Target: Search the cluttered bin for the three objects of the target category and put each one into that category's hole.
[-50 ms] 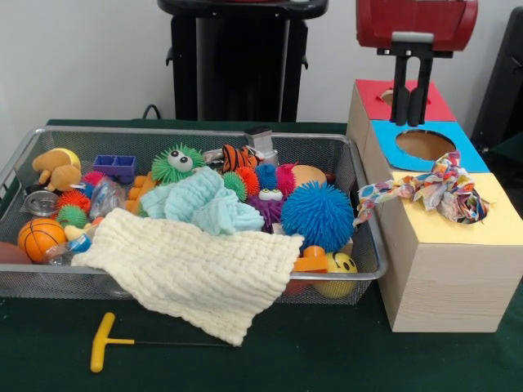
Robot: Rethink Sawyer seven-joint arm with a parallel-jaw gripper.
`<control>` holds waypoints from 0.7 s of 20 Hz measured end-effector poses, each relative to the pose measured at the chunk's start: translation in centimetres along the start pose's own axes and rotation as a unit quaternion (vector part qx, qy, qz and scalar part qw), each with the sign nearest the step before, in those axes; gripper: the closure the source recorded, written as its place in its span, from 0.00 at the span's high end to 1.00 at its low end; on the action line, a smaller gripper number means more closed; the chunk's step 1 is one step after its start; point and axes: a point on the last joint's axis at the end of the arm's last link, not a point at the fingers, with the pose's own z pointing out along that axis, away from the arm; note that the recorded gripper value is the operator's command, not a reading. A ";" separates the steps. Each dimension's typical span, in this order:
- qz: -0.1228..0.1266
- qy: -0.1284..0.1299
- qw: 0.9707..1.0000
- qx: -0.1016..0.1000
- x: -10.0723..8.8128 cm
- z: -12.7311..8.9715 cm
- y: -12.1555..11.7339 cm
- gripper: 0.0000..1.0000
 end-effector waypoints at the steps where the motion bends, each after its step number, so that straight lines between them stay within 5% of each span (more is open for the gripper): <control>1: -0.001 0.000 1.000 -0.001 0.1 0.2 0.2 0.00; 14: -0.011 0.007 1.000 -0.014 0.9 1.1 1.8 0.00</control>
